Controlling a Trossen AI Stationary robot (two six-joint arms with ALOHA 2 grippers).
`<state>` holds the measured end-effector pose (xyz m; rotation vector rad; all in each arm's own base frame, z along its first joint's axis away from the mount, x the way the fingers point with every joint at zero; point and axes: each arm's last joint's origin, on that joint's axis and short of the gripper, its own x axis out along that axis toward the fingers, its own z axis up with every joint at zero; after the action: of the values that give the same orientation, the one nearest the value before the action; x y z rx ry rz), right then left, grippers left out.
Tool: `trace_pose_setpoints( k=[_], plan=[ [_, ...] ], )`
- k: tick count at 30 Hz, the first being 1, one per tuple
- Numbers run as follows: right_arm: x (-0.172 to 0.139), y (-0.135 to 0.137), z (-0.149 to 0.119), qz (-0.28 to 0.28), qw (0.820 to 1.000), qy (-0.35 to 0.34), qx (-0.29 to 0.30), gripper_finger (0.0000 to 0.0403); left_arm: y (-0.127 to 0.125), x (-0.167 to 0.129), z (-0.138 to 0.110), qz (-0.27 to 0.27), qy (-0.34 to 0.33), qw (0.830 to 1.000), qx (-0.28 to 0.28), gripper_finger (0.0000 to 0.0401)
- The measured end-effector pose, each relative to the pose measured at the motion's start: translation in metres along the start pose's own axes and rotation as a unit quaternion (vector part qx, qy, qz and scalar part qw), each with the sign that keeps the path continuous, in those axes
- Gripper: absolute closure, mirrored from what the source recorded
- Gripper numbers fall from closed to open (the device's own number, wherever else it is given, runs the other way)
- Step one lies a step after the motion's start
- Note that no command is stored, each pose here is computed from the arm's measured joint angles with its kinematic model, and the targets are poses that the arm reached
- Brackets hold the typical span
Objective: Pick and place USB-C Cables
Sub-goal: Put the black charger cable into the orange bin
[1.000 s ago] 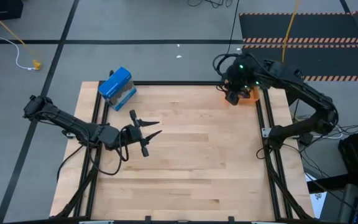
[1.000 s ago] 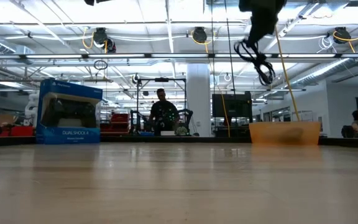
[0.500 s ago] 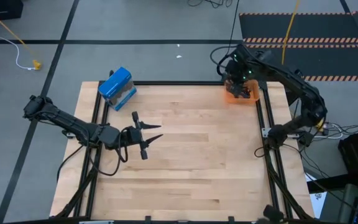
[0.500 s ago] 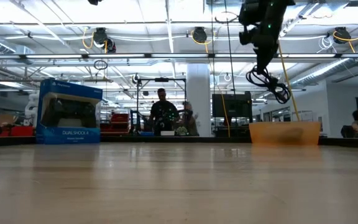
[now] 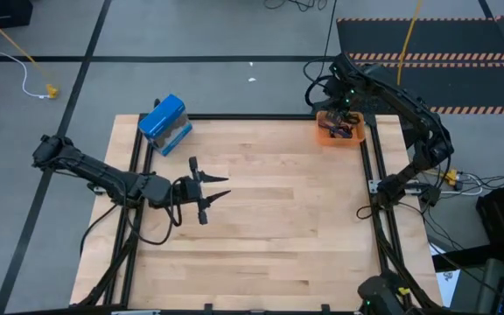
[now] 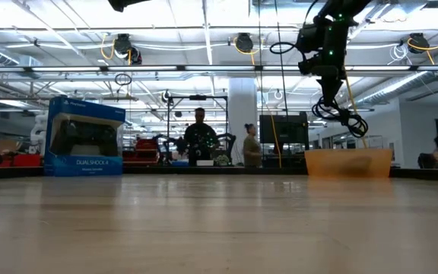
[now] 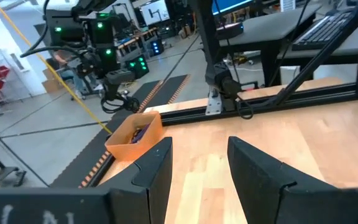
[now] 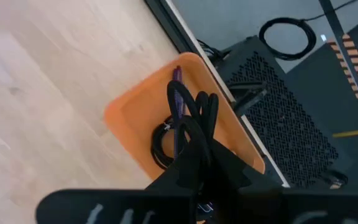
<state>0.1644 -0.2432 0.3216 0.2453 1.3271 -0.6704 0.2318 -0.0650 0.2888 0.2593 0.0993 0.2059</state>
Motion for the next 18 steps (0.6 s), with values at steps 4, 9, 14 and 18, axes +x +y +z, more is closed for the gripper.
trace_pose_setpoints(
  k=[4,9,14,18],
  plan=[
    [0.006,-0.006,0.0,0.0,1.0,0.009,0.014,0.0397,0.002,0.001,-0.001,-0.004,0.0,1.0,-0.007,0.0245],
    [0.016,-0.009,0.002,0.005,0.999,0.025,0.028,0.0397,0.004,0.003,-0.002,-0.004,0.003,1.0,-0.009,0.0245],
    [0.031,-0.009,0.007,0.012,0.998,0.045,0.038,0.0397,0.004,0.003,-0.002,-0.005,0.003,1.0,-0.011,0.0245],
    [0.044,-0.01,0.011,0.018,0.997,0.062,0.047,0.0397,0.004,0.003,-0.002,-0.005,0.003,1.0,-0.011,0.0245]
  ],
)
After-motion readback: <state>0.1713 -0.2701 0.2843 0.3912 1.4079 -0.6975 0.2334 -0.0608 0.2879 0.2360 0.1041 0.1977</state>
